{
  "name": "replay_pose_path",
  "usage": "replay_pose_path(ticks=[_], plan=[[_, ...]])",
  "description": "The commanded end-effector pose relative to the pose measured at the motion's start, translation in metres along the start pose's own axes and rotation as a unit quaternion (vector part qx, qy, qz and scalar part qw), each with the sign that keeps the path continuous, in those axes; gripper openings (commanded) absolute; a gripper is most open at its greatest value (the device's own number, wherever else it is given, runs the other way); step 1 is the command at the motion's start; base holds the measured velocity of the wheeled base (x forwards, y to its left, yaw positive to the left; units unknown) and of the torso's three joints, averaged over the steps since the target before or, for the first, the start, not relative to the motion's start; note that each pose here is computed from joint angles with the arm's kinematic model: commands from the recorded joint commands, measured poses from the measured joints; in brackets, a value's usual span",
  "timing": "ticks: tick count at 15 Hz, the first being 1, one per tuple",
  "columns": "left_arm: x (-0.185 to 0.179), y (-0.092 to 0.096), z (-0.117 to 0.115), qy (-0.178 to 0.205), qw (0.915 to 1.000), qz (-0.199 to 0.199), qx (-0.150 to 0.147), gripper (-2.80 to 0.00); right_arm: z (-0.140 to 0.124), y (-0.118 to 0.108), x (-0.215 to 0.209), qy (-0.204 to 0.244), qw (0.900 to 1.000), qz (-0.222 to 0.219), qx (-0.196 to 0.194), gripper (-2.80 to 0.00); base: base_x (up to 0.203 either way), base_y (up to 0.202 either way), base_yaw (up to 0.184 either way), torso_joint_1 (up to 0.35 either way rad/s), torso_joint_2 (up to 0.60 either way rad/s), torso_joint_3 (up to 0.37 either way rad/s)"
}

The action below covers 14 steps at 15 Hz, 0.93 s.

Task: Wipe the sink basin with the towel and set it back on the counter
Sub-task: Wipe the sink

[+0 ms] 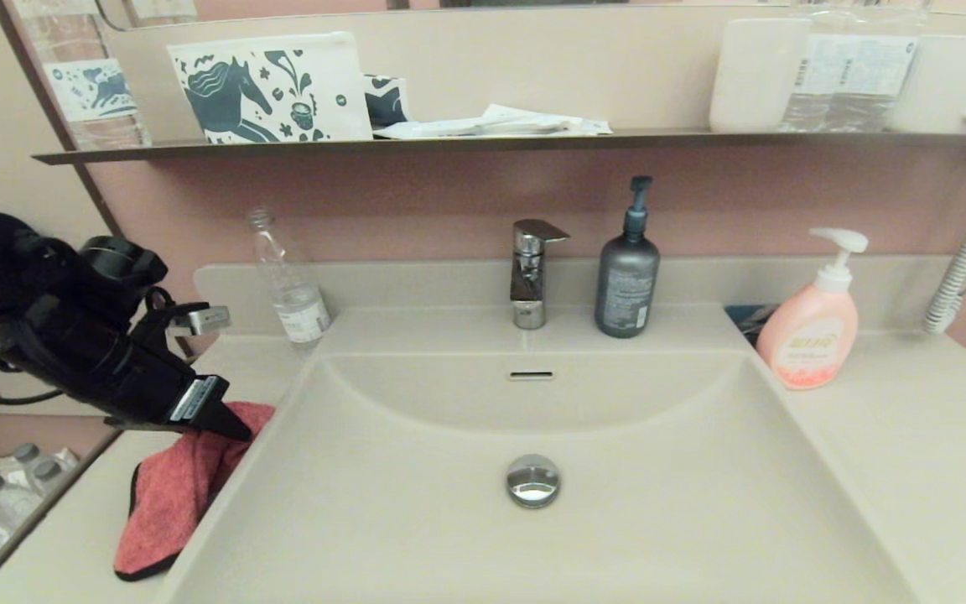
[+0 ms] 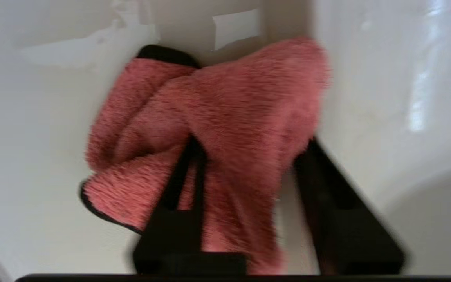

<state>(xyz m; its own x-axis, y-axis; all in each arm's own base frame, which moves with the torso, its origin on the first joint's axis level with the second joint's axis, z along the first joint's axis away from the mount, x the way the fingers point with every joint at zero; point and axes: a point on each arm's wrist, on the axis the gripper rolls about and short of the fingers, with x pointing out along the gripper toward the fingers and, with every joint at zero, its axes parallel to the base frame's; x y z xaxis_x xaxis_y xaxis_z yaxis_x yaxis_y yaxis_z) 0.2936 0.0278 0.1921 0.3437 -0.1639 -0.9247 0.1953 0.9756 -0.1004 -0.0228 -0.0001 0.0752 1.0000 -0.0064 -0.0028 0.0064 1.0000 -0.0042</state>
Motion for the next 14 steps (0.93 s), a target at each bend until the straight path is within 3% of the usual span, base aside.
replay_pose_path(ticks=[1,7,10,11,14], plan=[[-0.013,-0.010,-0.002,-0.017,0.9998,0.003,0.007,0.00,0.000,0.000,0.000,0.001,1.000,0.000,0.000,-2.80,0.000,0.000,0.000,0.000,0.00,0.000],[-0.059,-0.028,-0.018,-0.065,0.9964,0.048,0.026,0.00,0.000,0.000,0.000,0.001,1.000,0.000,0.000,-2.80,0.000,0.000,0.000,0.000,0.00,0.000],[-0.070,-0.040,-0.026,-0.067,0.9950,0.067,0.030,0.00,0.000,0.000,0.000,0.001,1.000,0.000,0.000,-2.80,0.000,0.000,0.000,0.000,0.00,0.000],[-0.072,-0.042,-0.028,-0.070,0.9951,0.066,0.026,-2.80,0.000,0.000,0.000,0.001,1.000,0.000,0.000,-2.80,0.000,0.000,0.000,0.000,0.00,0.000],[-0.080,-0.054,-0.034,-0.090,0.9953,0.038,-0.001,-2.80,0.000,0.000,0.000,0.001,1.000,0.000,0.000,-2.80,0.000,0.000,0.000,0.000,0.00,0.000]])
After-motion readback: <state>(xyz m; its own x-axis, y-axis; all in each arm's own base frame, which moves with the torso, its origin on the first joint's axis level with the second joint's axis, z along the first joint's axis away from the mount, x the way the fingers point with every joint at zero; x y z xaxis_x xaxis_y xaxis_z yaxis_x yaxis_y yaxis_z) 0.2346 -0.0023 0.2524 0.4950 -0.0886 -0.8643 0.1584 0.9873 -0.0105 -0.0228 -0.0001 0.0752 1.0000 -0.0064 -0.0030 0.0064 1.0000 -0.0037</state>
